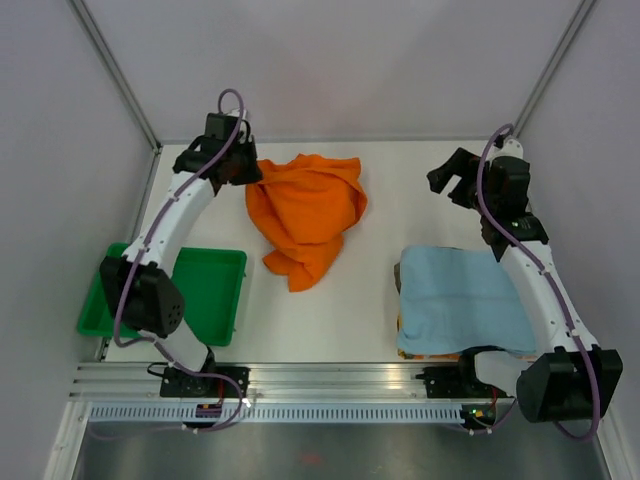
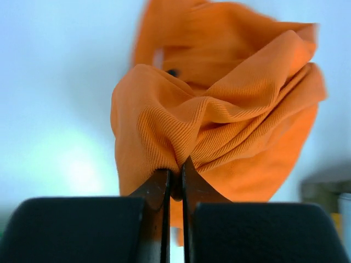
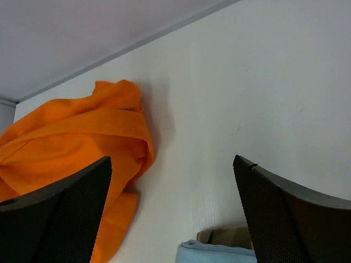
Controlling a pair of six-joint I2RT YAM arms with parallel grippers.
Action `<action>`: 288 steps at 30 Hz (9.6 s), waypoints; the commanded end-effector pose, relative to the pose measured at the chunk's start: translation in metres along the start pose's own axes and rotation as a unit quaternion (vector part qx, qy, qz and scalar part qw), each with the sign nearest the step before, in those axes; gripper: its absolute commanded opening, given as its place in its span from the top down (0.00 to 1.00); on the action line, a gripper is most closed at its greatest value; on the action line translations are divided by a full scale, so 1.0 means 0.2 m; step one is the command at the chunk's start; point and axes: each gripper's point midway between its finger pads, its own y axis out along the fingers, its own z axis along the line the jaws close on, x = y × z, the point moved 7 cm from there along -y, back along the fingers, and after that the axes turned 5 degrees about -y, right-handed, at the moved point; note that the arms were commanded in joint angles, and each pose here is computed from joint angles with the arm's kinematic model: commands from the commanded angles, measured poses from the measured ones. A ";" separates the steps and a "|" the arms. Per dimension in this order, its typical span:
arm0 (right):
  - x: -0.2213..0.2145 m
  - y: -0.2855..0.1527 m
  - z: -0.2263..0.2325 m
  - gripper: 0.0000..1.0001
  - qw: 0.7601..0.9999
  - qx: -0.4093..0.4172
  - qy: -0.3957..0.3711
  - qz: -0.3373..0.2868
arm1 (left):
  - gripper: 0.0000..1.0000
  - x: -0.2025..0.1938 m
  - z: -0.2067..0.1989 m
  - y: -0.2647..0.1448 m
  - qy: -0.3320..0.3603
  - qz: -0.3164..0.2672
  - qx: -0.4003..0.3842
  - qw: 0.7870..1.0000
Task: Fold and stack the trousers
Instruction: Move the trousers to the center of the board, then flatten the trousers out
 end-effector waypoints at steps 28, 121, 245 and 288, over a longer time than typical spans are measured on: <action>-0.91 0.86 1.09 0.04 0.905 0.342 -0.215 0.131 | 0.98 0.15 1.15 -0.15 -0.128 -0.041 0.225 0.965; 0.09 0.37 0.52 1.00 0.841 0.117 -0.526 0.041 | 0.98 0.18 0.45 -0.50 0.028 -0.083 0.120 0.989; -0.39 0.75 0.26 0.05 0.949 0.113 -0.216 0.201 | 0.87 -0.80 0.75 -0.39 -0.264 0.014 0.205 0.942; -0.92 0.92 0.29 0.09 0.935 -0.006 -0.150 0.322 | 0.00 0.52 0.92 -0.75 -0.188 -0.241 0.176 0.936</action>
